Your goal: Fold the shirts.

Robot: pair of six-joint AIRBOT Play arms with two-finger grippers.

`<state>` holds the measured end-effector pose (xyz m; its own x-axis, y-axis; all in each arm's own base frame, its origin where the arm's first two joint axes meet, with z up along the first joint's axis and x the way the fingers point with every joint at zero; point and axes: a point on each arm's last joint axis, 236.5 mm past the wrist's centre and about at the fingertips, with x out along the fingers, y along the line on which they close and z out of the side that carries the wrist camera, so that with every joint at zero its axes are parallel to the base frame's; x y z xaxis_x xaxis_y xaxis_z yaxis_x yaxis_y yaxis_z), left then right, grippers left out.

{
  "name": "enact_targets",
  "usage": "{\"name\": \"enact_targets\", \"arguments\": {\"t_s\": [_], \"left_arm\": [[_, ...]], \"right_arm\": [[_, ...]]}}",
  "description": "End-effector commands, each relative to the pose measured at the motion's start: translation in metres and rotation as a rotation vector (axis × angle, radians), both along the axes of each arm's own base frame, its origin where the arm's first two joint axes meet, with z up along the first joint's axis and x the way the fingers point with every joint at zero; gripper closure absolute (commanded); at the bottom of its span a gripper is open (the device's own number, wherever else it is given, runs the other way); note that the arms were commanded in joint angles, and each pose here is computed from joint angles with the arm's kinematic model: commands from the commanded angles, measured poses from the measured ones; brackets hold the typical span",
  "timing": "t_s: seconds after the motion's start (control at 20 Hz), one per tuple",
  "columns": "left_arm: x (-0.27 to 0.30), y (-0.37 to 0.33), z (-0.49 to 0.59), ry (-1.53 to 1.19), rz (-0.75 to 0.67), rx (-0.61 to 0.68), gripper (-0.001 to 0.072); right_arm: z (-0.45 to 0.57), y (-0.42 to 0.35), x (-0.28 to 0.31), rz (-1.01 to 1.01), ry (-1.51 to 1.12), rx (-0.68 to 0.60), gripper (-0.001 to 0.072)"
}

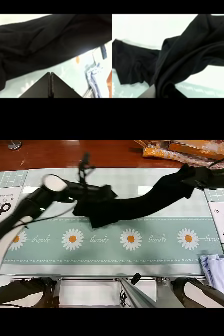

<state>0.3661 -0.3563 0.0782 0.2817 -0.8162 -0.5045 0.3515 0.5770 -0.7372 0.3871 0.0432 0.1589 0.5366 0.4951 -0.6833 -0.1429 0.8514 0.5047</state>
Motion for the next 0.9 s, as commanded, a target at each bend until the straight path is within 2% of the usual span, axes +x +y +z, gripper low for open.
{"name": "enact_targets", "arguments": {"t_s": [0.0, 0.3, 0.5, 0.6, 0.65, 0.85], "left_arm": [[-0.014, -0.050, -0.023, -0.005, 0.023, 0.004, 0.0683], [-0.049, -0.096, -0.088, 0.125, -0.012, 0.030, 0.0683], [-0.061, -0.119, -0.120, 0.243, 0.051, -0.007, 0.0683], [-0.067, -0.134, -0.125, 0.217, 0.003, -0.011, 0.0683], [-0.064, -0.137, -0.123, 0.185, -0.027, -0.010, 0.0683], [-0.017, -0.112, -0.076, 0.137, 0.001, -0.083, 0.0684]], "right_arm": [[0.016, -0.001, -0.037, 0.000, 0.026, -0.061, 0.0680], [0.029, 0.005, -0.063, -0.017, 0.052, -0.053, 0.0680], [0.035, 0.008, -0.073, -0.015, 0.055, -0.052, 0.0680], [0.033, 0.006, -0.073, -0.019, 0.058, -0.061, 0.0680], [0.032, 0.004, -0.074, -0.024, 0.061, -0.071, 0.0680], [0.025, -0.013, -0.071, -0.060, 0.065, -0.140, 0.0680]]}}
